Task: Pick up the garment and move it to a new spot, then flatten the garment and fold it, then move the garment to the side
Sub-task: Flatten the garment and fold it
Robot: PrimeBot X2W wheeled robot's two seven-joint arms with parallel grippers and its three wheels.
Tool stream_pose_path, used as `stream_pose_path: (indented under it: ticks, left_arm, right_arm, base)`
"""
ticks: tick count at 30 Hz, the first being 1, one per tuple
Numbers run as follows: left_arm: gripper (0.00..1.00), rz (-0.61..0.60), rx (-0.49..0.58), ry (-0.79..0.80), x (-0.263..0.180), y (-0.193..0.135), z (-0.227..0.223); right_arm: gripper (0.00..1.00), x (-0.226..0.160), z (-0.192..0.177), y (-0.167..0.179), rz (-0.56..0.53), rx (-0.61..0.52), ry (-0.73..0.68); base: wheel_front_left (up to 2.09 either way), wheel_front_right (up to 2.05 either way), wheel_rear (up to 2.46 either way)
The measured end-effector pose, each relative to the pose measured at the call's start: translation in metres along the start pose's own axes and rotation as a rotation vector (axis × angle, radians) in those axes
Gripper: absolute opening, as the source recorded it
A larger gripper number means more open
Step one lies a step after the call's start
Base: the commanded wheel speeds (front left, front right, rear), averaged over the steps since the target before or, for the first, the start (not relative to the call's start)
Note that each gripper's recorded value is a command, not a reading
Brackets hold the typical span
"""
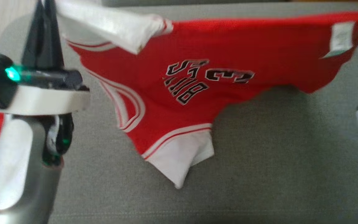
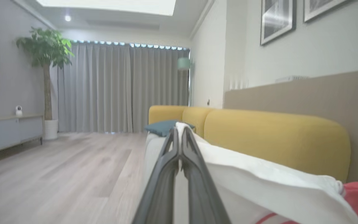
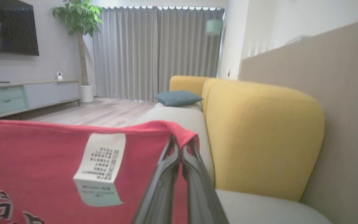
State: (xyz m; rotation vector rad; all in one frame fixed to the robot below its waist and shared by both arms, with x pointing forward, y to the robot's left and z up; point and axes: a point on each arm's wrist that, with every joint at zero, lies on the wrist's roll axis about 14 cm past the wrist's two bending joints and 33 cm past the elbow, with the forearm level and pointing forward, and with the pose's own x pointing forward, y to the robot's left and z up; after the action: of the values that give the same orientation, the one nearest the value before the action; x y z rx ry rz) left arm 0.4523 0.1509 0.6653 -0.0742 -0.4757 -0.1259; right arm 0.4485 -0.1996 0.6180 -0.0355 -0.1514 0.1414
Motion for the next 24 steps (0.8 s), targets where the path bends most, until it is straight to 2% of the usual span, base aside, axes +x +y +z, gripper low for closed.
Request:
stream_pose_path:
  ticks: [7, 13, 17, 24]
  left_arm:
    - [0.0, -0.094, 0.054, -0.321, 0.015, -0.026, 0.127]
    - [0.0, -0.14, 0.075, -0.429, 0.015, -0.04, 0.184]
    - [0.0, -0.167, 0.082, -0.415, 0.023, -0.048, 0.186]
    - [0.0, -0.21, 0.088, -0.223, 0.052, -0.056, 0.124]
  right_arm:
    - [0.0, -0.015, 0.104, -0.008, -0.018, -0.085, -0.249]
    - [0.0, -0.028, 0.144, -0.018, -0.042, -0.101, -0.326]
    - [0.0, -0.026, 0.145, -0.02, -0.04, -0.078, -0.314]
    - [0.0, 0.004, 0.113, -0.017, -0.003, -0.008, -0.212]
  base:
    - [0.0, 0.0, 0.0]
    - [0.0, 0.0, 0.0]
    - [0.0, 0.0, 0.0]
    - [0.0, 0.0, 0.0]
